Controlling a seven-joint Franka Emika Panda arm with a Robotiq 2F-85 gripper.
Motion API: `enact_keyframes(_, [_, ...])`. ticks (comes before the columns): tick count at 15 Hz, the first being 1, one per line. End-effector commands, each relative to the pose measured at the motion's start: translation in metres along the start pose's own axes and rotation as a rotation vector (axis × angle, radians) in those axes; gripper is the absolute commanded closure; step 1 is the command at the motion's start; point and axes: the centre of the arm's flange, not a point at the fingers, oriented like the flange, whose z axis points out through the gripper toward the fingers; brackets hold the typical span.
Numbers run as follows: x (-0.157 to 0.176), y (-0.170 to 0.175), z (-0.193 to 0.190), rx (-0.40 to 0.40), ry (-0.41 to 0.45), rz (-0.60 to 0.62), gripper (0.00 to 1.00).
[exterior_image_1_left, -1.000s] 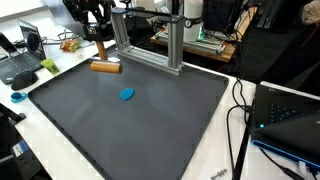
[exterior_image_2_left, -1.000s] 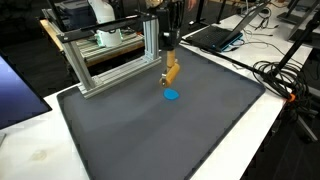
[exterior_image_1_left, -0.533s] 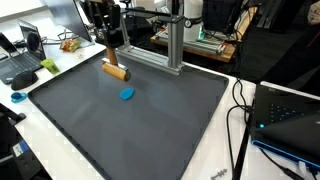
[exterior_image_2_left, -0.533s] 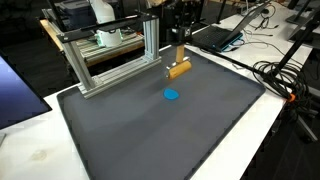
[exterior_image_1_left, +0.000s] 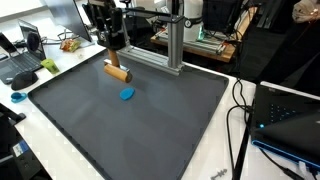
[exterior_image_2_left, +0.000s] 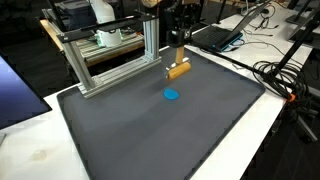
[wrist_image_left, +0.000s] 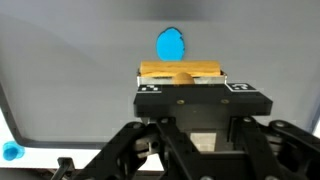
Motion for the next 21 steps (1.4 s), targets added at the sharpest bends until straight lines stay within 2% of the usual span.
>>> enact_keyframes(1, [0.004,0.003,0.014,-0.078,0.005,0.043,0.78])
enact_keyframes(2, [0.003,0.004,0.022,-0.119,0.016,0.061,0.78])
enact_keyframes(5, [-0.004,0.006,0.050,-0.136,0.036,0.089,0.78])
enact_keyframes(10, [-0.015,0.006,0.080,-0.086,0.026,0.145,0.78])
enact_keyframes(21, [-0.016,-0.010,0.092,-0.016,0.019,0.196,0.78])
